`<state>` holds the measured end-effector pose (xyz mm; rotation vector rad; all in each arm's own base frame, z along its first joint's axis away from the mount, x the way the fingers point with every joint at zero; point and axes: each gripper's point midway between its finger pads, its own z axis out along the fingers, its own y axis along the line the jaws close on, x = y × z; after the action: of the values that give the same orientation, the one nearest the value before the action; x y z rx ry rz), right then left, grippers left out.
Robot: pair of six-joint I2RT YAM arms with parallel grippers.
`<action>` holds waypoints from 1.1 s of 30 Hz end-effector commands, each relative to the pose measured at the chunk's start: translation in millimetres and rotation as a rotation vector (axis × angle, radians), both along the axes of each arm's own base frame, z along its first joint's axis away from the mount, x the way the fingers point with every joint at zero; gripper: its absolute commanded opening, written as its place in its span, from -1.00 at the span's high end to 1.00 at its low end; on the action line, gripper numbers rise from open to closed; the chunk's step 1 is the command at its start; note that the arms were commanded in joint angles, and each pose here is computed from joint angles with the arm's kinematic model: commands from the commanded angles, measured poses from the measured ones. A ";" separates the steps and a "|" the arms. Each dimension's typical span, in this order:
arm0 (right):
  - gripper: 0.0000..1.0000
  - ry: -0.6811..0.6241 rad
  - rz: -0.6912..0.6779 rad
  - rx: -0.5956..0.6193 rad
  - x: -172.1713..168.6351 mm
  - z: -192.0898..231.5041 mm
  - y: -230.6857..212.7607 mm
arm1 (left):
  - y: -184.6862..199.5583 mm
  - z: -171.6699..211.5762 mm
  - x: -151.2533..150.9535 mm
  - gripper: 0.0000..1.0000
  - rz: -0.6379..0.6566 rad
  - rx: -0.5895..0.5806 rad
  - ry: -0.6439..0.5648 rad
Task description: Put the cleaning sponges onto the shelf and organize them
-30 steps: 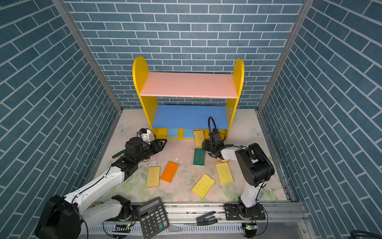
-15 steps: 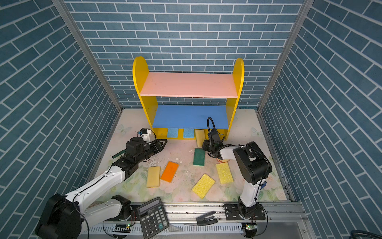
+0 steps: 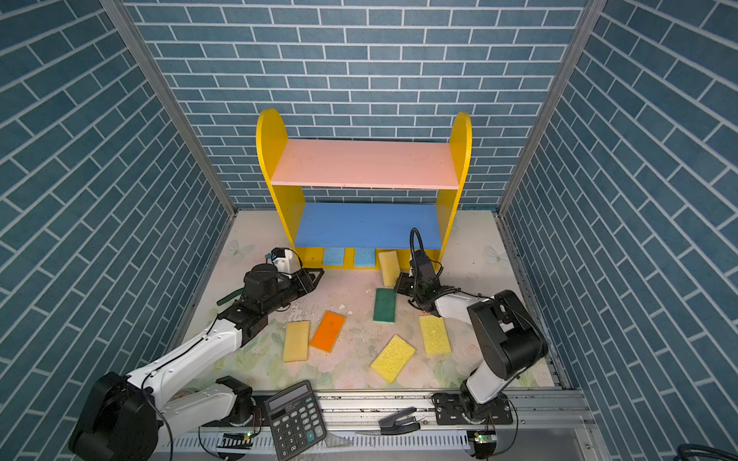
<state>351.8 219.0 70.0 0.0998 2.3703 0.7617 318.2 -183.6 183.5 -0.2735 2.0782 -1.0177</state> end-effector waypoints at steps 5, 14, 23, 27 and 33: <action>1.00 0.122 0.143 0.195 -37.9 30.5 26.7 | -9.5 23.6 -1.7 -0.02 -0.067 -0.036 -0.088; 1.00 0.261 0.313 0.402 -67.7 40.7 66.5 | -13.5 31.1 -14.3 -0.09 -0.117 -0.073 -0.127; 1.00 0.300 0.592 0.877 -77.7 116.2 138.3 | -25.9 66.9 -25.5 -0.20 -0.206 -0.180 -0.240; 1.00 0.290 0.612 0.997 -70.7 138.7 155.2 | -31.8 85.3 -28.7 -0.22 -0.247 -0.224 -0.290; 1.00 0.248 0.671 1.020 -75.2 166.6 164.2 | -31.6 77.5 -30.0 -0.24 -0.251 -0.208 -0.266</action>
<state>284.7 381.2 189.4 -0.0905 2.1087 2.2242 290.9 -215.2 256.4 -0.0024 1.8192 -1.3361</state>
